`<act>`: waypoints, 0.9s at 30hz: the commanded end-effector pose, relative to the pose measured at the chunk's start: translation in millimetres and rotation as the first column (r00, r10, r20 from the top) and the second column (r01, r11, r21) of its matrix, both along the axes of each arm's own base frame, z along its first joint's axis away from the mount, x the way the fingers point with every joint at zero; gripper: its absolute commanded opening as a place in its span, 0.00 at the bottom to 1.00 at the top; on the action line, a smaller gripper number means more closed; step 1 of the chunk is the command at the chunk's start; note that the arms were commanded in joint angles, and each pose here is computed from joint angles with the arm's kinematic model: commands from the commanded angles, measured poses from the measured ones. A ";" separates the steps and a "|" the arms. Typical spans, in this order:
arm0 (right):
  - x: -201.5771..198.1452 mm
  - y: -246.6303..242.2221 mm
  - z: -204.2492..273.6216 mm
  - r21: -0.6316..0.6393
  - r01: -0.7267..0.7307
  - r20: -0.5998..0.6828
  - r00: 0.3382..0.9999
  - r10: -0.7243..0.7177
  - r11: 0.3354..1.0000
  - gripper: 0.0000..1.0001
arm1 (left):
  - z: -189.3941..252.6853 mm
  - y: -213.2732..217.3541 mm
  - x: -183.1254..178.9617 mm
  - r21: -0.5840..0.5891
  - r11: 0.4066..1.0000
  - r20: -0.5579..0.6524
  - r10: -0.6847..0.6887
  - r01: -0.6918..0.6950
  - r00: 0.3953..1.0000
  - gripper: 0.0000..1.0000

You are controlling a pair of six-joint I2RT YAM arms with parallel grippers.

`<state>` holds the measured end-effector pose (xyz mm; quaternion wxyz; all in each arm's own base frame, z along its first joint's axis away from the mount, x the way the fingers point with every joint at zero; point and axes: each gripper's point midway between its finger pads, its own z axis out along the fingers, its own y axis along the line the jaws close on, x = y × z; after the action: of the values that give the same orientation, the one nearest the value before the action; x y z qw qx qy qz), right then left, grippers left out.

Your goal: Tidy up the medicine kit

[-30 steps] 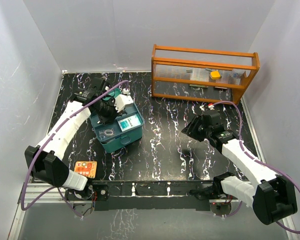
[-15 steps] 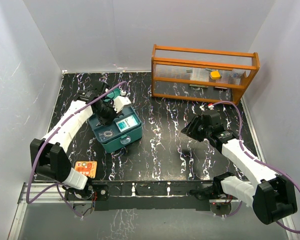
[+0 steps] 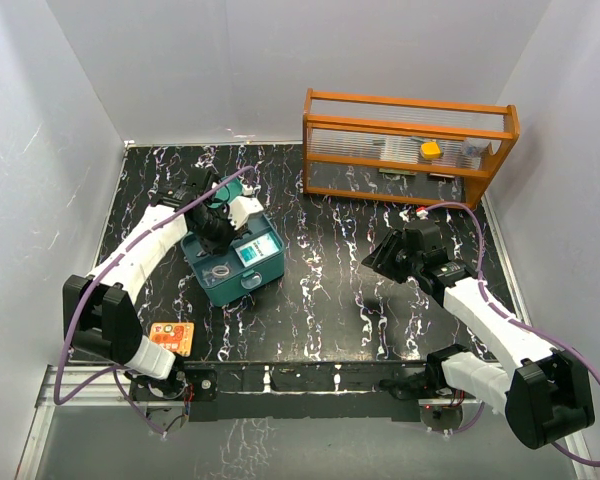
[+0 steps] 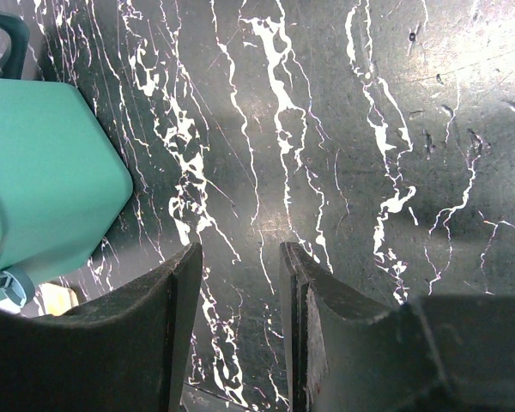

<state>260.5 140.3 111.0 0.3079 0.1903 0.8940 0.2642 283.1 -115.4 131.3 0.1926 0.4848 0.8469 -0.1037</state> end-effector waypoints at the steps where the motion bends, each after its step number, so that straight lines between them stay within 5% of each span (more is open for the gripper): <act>1: 12.8 4.8 15.6 0.032 0.001 0.061 0.998 -0.003 0.999 0.39 | 2.4 -5.5 -10.0 -0.048 0.999 -0.028 -0.013 0.012 1.000 0.00; 12: 12.8 4.7 15.5 0.031 0.001 0.061 0.998 -0.003 1.000 0.39 | -4.2 -13.4 -9.6 -0.089 0.995 -0.074 0.027 -0.034 0.997 0.00; 27: 14.0 7.6 19.9 0.044 -0.014 0.078 0.997 0.010 0.999 0.39 | 27.7 -10.0 14.0 -0.086 0.988 -0.002 0.127 -0.127 0.992 0.28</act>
<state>260.7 143.1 111.2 0.3046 0.1883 0.8936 0.2707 286.2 -121.5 125.3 0.1826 0.4326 0.8739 -0.1255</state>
